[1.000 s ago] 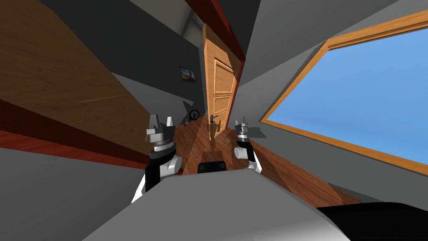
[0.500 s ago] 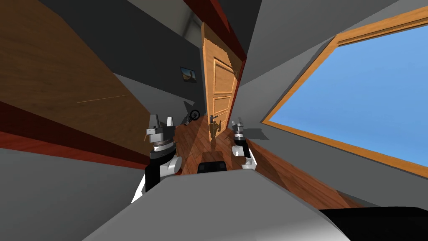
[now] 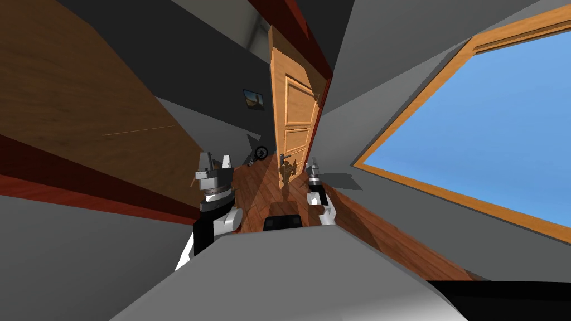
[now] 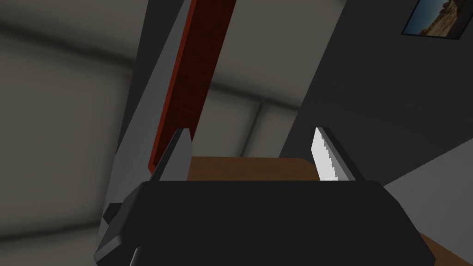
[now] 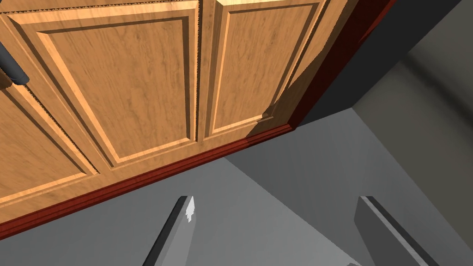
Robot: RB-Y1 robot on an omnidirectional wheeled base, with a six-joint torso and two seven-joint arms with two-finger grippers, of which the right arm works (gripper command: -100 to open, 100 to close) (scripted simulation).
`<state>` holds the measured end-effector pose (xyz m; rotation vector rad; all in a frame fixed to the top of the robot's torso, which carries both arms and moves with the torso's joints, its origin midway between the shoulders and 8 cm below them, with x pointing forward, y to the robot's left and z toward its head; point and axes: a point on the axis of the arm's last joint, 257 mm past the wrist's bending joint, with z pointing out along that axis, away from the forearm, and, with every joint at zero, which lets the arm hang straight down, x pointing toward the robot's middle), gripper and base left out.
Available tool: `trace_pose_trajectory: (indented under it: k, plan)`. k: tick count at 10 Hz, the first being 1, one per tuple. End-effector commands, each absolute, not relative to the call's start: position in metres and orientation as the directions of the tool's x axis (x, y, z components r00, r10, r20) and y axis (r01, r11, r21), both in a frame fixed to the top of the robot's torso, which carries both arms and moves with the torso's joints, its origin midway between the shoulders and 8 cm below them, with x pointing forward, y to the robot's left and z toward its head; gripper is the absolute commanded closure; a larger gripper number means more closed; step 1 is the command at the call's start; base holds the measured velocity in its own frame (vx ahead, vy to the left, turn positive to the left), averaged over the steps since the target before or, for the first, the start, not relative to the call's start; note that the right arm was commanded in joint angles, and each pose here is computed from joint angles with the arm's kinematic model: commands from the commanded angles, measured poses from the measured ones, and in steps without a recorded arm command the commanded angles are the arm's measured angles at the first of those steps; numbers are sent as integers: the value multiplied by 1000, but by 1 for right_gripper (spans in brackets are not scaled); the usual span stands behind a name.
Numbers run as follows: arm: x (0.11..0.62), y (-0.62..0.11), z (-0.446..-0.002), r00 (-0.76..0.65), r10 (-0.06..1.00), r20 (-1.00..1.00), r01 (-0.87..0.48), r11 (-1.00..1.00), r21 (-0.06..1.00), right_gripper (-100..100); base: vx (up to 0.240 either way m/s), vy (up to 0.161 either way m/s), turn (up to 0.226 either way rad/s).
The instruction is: Push the door open
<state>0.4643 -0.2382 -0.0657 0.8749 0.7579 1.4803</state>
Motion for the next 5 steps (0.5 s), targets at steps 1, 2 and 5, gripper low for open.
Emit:
trace_pose_trajectory:
  k: [1,2,5]
  plan:
    - [476,-230,-75,-36,995,92,-488,-98,868,-100,33,-66,61]
    - [477,-230,-79,-35,995,92,-480,-97,872,-100,33,-48,32]
    - [492,-217,-91,-62,994,88,-460,-107,881,-100,30,-50,63]
